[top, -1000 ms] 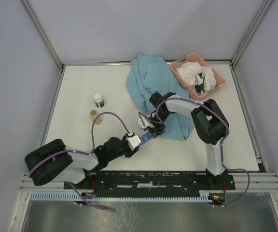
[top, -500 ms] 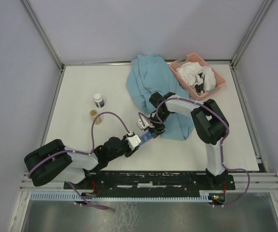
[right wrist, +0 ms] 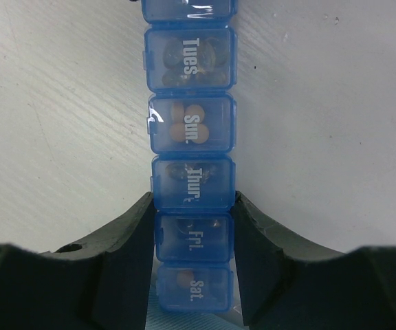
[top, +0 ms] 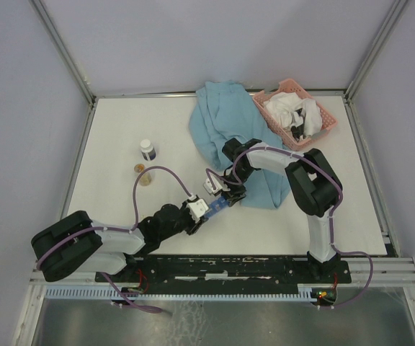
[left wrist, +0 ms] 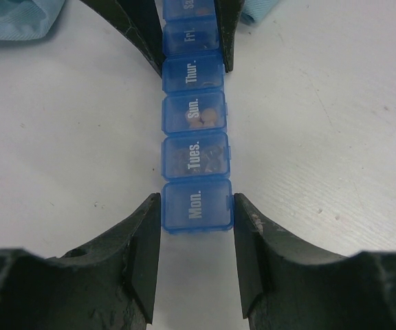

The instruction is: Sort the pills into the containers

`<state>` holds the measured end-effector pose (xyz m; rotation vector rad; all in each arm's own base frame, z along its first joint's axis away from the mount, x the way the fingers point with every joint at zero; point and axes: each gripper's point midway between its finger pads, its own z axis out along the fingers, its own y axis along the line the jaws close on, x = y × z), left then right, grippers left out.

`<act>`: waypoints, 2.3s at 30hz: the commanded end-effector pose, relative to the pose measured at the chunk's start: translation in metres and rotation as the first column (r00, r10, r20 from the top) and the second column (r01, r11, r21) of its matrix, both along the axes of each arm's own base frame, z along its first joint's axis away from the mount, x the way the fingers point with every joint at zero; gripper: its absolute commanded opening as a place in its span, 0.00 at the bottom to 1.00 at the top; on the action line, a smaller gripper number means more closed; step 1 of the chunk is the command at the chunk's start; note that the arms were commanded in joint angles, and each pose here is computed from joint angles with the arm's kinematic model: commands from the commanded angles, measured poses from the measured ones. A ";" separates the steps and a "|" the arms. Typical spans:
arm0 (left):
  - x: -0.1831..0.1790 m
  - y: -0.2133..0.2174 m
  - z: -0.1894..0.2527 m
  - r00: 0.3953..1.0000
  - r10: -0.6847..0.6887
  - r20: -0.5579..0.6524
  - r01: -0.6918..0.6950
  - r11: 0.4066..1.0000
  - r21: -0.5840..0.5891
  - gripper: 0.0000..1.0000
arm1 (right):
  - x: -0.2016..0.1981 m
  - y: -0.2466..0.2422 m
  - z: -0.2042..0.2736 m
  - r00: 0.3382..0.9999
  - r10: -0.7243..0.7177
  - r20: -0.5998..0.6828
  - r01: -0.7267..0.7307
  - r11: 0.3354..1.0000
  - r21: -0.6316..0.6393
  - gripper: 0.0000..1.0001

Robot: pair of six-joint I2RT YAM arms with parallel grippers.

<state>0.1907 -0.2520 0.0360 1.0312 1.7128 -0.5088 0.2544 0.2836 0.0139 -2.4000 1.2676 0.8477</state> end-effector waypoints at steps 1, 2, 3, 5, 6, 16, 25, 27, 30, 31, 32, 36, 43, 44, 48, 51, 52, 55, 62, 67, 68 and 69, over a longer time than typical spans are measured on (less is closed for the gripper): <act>-0.002 -0.009 0.015 0.999 0.014 -0.049 -0.019 0.994 -0.109 0.25 | 0.001 -0.003 -0.010 0.999 0.007 0.040 -0.006 0.999 -0.031 0.36; -0.002 -0.009 0.014 0.998 0.018 -0.062 -0.025 0.993 -0.115 0.25 | 0.002 -0.003 -0.010 0.999 0.007 0.043 -0.006 0.999 -0.032 0.36; -0.003 -0.009 0.014 0.997 0.017 -0.075 -0.026 0.992 -0.123 0.25 | 0.002 -0.003 -0.010 0.999 0.008 0.046 -0.007 0.999 -0.033 0.36; -0.005 -0.010 0.015 0.995 0.008 -0.095 -0.022 0.990 -0.142 0.26 | 0.002 -0.004 -0.011 0.999 0.007 0.049 -0.006 0.999 -0.035 0.36; -0.006 -0.010 0.015 0.994 0.006 -0.107 -0.022 0.989 -0.148 0.27 | 0.002 -0.004 -0.011 0.999 0.007 0.050 -0.005 0.999 -0.035 0.36; -0.001 -0.001 0.017 0.972 0.078 -0.223 -0.127 0.968 -0.216 0.31 | 0.002 -0.004 -0.011 0.999 0.005 0.049 -0.003 0.999 -0.035 0.36; 0.006 0.009 0.035 0.964 0.147 -0.221 -0.207 0.938 -0.277 0.36 | 0.001 -0.003 -0.011 0.999 0.008 0.044 -0.006 0.999 -0.035 0.37; 0.010 0.013 0.038 0.958 0.181 -0.221 -0.242 0.927 -0.288 0.38 | 0.002 -0.003 -0.010 0.999 0.008 0.044 -0.006 0.999 -0.034 0.37; 0.012 0.017 0.043 0.953 0.208 -0.222 -0.269 0.915 -0.301 0.39 | 0.001 -0.003 -0.011 0.999 0.008 0.041 -0.006 0.999 -0.036 0.37; 0.013 0.019 0.043 0.950 0.219 -0.223 -0.281 0.912 -0.299 0.39 | 0.001 -0.003 -0.011 0.999 0.008 0.041 -0.006 0.999 -0.036 0.37; 0.014 0.020 0.044 0.947 0.232 -0.224 -0.293 0.910 -0.295 0.39 | 0.001 -0.003 -0.010 0.999 0.007 0.042 -0.006 0.999 -0.036 0.37; 0.006 0.014 0.048 0.959 0.172 -0.226 -0.238 0.921 -0.307 0.47 | 0.001 -0.003 -0.011 0.999 0.005 0.036 -0.004 0.999 -0.038 0.37; -0.003 0.011 0.035 0.955 0.137 -0.262 -0.206 0.944 -0.256 0.65 | 0.002 -0.003 -0.010 0.999 0.001 0.036 0.000 0.999 -0.039 0.37; -0.002 0.011 0.032 0.954 0.141 -0.266 -0.208 0.947 -0.244 0.65 | 0.002 -0.003 -0.010 0.999 0.002 0.036 -0.001 0.999 -0.038 0.37; 0.001 0.009 0.023 0.949 0.158 -0.273 -0.215 0.957 -0.194 0.68 | 0.002 -0.003 -0.010 0.999 0.002 0.034 0.000 0.999 -0.040 0.37; 0.003 0.009 0.020 0.949 0.165 -0.269 -0.217 0.960 -0.176 0.71 | 0.001 -0.003 -0.010 1.000 0.001 0.030 0.000 0.999 -0.042 0.37; 0.003 0.008 0.020 0.949 0.165 -0.267 -0.215 0.961 -0.171 0.72 | 0.001 -0.003 -0.011 1.000 0.001 0.029 0.000 0.999 -0.042 0.37; 0.005 0.007 0.019 0.951 0.163 -0.262 -0.211 0.963 -0.167 0.72 | 0.001 -0.003 -0.011 1.000 -0.003 0.028 0.004 0.999 -0.042 0.37; 0.009 0.005 0.014 0.948 0.174 -0.267 -0.220 0.964 -0.153 0.69 | 0.001 -0.003 -0.011 1.000 -0.001 0.029 0.002 0.999 -0.042 0.37; 0.009 0.006 0.025 0.949 0.182 -0.258 -0.239 0.948 -0.209 0.65 | 0.001 -0.003 -0.010 1.000 0.000 0.029 0.001 0.999 -0.041 0.37; 0.009 0.008 0.027 0.949 0.186 -0.255 -0.244 0.946 -0.215 0.65 | 0.001 -0.003 -0.010 1.000 0.000 0.030 0.001 0.999 -0.041 0.37; 0.009 0.010 0.029 0.949 0.193 -0.250 -0.250 0.943 -0.221 0.65 | 0.001 -0.002 -0.010 1.000 -0.001 0.029 0.002 0.999 -0.041 0.37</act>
